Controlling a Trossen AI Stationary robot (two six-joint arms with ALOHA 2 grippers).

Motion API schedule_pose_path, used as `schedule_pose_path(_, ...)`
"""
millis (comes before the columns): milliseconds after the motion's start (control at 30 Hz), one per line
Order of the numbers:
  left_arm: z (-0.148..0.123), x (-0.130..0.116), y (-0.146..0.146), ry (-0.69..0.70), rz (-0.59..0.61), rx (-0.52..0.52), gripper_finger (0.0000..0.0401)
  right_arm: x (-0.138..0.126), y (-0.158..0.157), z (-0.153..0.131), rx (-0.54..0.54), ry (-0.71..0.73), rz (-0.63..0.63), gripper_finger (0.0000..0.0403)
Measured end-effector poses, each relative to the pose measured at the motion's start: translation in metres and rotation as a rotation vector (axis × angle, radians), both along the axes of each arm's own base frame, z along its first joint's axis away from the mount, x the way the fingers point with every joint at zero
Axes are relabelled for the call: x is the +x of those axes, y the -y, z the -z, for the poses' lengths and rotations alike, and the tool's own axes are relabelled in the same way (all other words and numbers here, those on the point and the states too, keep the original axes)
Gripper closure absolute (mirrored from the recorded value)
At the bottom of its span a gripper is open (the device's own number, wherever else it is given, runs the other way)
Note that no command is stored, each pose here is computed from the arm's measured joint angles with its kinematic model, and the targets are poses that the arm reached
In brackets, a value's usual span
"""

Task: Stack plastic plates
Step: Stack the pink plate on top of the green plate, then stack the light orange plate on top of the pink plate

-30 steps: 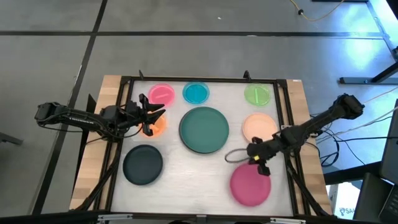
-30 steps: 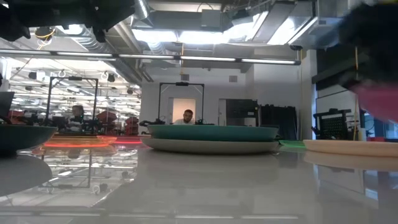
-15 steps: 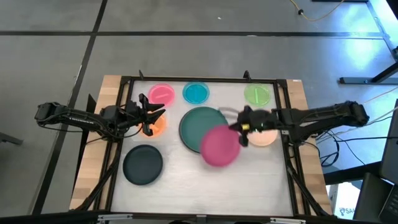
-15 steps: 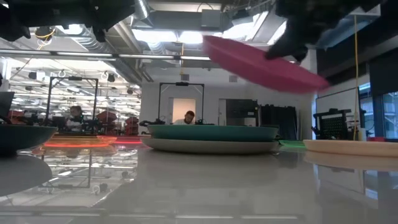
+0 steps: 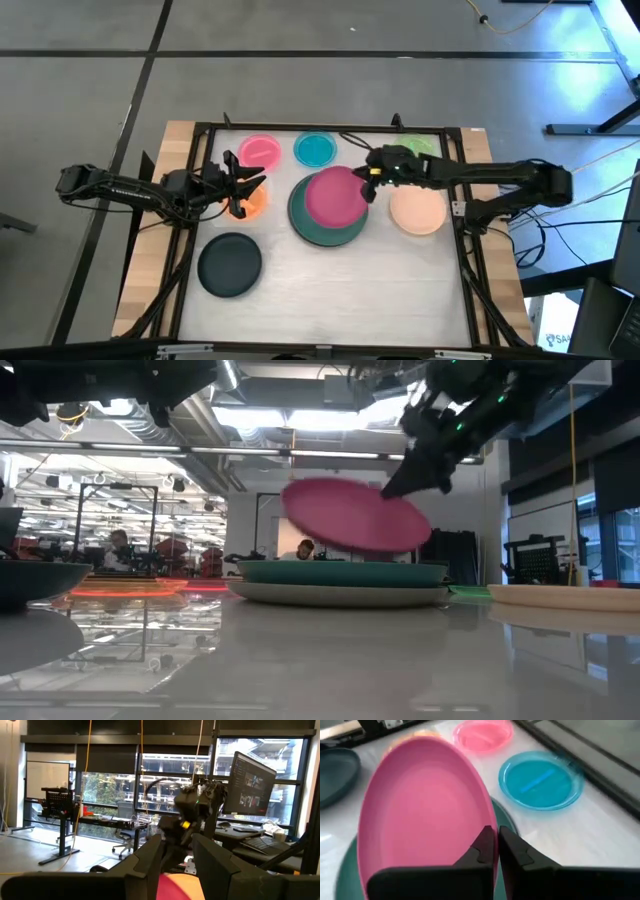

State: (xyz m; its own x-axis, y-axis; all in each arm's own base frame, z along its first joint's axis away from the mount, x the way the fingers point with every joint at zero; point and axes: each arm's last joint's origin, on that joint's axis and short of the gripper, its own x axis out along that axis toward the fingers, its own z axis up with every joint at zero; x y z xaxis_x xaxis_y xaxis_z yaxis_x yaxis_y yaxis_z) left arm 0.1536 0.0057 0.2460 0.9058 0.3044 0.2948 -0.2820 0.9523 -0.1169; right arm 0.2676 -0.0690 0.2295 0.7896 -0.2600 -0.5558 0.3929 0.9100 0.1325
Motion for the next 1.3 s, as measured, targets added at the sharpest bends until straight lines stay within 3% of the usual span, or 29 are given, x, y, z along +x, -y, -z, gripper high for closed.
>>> schedule_pose_path(300, 0.0, 0.0, 0.0, 0.003, 0.0, 0.0, 0.0296, 0.026, 0.007, 0.05, 0.049, -0.108, -0.013, 0.0397)
schedule_pose_path(533, -0.001, 0.0, 0.0, 0.006, 0.0, 0.001, 0.0296, 0.034, 0.009, 0.066, 0.052, -0.121, -0.014, 0.0397)
schedule_pose_path(833, -0.001, 0.0, 0.0, 0.006, 0.0, 0.001, 0.0296, 0.034, 0.009, 0.066, 0.047, -0.119, -0.018, 0.0389)
schedule_pose_path(1100, -0.001, 0.0, 0.0, 0.006, 0.0, 0.001, 0.0296, 0.034, 0.009, 0.064, 0.022, -0.13, -0.04, 0.0301)
schedule_pose_path(1300, -0.001, 0.0, 0.0, 0.013, 0.0, 0.0, 0.0296, 0.031, 0.004, 0.025, 0.051, -0.194, -0.17, 0.0279)
